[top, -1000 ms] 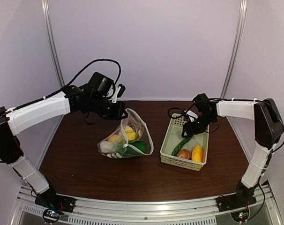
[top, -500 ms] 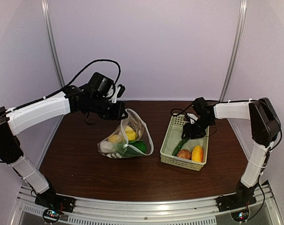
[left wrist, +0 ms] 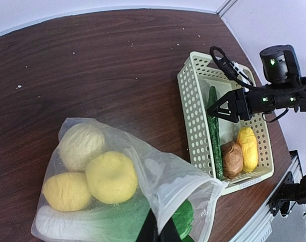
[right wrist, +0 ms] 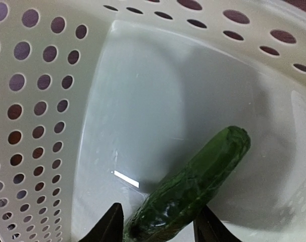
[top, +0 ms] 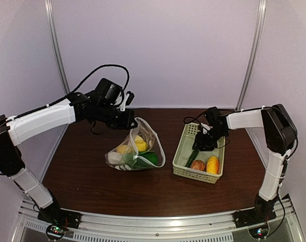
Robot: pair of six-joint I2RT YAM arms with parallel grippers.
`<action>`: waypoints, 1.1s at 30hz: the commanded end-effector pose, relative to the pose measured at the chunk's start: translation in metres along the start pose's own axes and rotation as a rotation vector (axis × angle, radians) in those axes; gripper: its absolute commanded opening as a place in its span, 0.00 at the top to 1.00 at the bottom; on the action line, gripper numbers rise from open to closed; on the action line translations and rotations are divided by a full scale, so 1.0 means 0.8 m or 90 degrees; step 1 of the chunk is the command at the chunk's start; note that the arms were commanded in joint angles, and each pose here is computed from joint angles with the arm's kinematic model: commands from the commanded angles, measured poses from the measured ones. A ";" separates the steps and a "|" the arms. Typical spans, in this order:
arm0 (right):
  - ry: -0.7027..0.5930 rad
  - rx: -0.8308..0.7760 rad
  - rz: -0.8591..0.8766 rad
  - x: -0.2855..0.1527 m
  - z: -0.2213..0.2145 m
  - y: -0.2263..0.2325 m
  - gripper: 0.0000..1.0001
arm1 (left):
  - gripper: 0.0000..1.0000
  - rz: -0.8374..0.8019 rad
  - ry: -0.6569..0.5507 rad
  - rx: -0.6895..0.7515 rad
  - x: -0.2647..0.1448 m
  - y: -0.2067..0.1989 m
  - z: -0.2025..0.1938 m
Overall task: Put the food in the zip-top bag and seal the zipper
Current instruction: Pick up the fake vegetable from the bin, then place the fake vegetable in the zipper food storage bag.
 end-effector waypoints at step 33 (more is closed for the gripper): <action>-0.221 -0.180 0.429 -0.227 0.042 0.091 1.00 | 1.00 -0.078 -0.069 -0.020 0.001 -0.016 0.037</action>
Point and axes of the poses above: each gripper's point midway between its finger pads, its own x axis out along the fingers, its own y axis along the line the jaws close on, z = x × y, the point moved 10 cm from there along -x, back along the fingers, and after that the axes turned 11 degrees about x, right-handed, at the moved point
